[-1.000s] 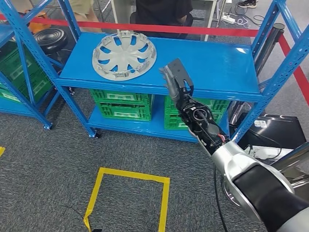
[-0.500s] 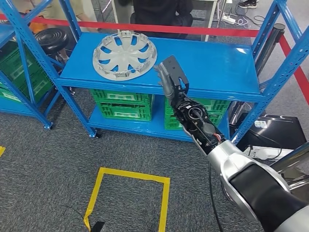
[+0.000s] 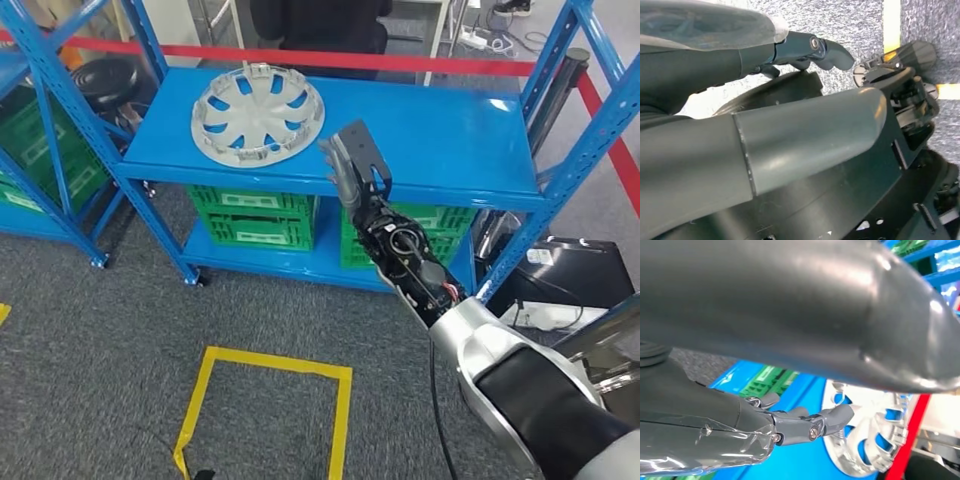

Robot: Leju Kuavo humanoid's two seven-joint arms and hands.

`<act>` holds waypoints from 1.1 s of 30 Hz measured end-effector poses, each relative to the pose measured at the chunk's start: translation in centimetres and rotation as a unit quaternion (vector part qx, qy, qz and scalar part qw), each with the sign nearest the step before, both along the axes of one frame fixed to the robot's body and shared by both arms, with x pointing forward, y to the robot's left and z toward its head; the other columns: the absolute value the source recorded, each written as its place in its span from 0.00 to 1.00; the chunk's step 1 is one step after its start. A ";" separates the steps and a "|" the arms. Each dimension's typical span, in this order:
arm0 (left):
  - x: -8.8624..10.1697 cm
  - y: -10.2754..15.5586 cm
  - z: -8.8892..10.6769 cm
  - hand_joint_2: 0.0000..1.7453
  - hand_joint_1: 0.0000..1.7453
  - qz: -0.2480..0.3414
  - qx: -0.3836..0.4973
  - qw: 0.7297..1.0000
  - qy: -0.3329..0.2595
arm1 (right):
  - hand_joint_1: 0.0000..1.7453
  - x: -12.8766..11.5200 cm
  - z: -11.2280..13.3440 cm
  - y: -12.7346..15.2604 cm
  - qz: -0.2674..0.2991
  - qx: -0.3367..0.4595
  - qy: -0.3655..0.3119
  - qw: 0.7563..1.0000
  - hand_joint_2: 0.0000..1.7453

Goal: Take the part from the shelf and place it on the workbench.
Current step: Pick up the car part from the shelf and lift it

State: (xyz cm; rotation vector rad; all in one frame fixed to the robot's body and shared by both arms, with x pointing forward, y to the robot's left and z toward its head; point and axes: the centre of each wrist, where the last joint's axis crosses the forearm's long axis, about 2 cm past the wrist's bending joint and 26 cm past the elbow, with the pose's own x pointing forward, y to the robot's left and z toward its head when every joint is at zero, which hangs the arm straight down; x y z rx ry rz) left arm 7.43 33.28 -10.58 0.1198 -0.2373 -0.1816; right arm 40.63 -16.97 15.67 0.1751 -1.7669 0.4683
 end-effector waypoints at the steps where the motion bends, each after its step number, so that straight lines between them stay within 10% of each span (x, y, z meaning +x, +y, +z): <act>1: -0.1 -0.1 0.0 0.00 0.00 0.001 -0.001 1.000 0.001 | 0.00 0.1 0.1 0.0 0.002 0.000 -0.004 1.000 0.00; 33: 0.4 0.1 0.1 0.00 0.00 -0.001 0.013 1.000 0.018 | 0.00 -1.3 -2.5 -2.5 -0.039 -0.011 0.027 0.999 0.00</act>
